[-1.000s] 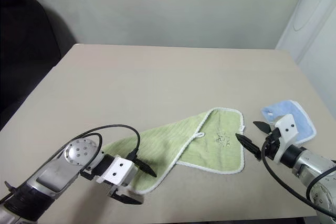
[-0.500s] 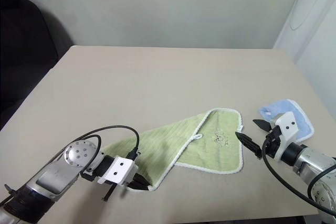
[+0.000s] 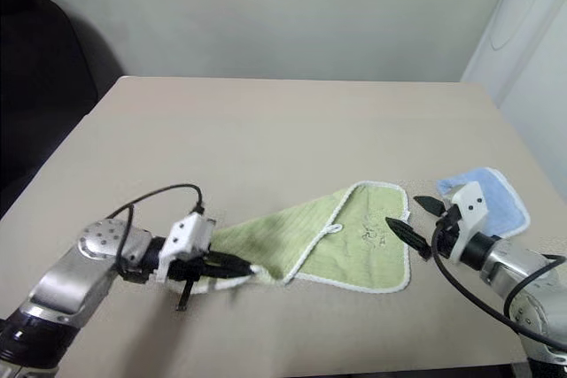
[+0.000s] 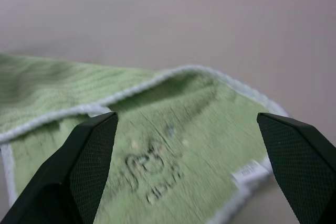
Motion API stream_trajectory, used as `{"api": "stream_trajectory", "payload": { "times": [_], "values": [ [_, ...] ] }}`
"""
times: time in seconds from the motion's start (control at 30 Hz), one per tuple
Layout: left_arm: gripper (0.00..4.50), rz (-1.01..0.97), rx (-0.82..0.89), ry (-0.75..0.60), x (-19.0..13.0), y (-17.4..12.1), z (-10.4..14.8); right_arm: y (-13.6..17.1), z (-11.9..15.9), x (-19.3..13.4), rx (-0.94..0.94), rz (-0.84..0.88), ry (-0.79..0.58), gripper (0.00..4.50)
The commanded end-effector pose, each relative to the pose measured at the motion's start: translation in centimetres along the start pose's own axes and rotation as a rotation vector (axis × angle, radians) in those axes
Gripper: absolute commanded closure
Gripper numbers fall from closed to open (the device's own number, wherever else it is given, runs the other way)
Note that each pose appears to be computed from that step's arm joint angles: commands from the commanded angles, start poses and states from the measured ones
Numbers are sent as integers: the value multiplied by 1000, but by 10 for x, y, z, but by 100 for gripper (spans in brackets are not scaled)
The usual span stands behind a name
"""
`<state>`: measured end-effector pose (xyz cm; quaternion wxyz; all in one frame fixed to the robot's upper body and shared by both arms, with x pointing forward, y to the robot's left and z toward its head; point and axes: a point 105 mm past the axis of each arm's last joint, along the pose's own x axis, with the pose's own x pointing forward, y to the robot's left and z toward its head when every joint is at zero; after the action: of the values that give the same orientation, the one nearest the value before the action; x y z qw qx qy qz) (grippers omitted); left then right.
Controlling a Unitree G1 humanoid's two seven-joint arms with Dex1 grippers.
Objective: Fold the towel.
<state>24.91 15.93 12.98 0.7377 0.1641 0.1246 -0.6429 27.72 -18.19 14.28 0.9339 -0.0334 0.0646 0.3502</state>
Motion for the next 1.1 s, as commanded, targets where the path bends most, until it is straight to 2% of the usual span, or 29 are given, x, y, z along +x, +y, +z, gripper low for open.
{"api": "stream_trajectory", "payload": {
  "times": [0.03, 0.13, 0.23, 0.4, 0.6, 1.1],
  "values": [
    [448, 106, -32, -129, -8, 13, 23, -3, 9, 14, -23, 13, -54, 0],
    [448, 241, -95, -196, -18, 32, 24, -23, 10, 24, 12, -37, -82, 0],
    [448, 335, -123, -236, -25, 45, 23, -45, 3, 30, 40, -91, -53, 0],
    [448, 463, -157, -285, -33, 61, 21, -58, -1, 44, 64, -80, -45, 0],
    [448, 574, -175, -328, -46, 75, 22, -75, -17, 56, 8, -107, 30, 0],
    [448, 652, -165, -337, -54, 85, 21, -92, -43, 69, 25, -107, 99, 0]
  ]
}}
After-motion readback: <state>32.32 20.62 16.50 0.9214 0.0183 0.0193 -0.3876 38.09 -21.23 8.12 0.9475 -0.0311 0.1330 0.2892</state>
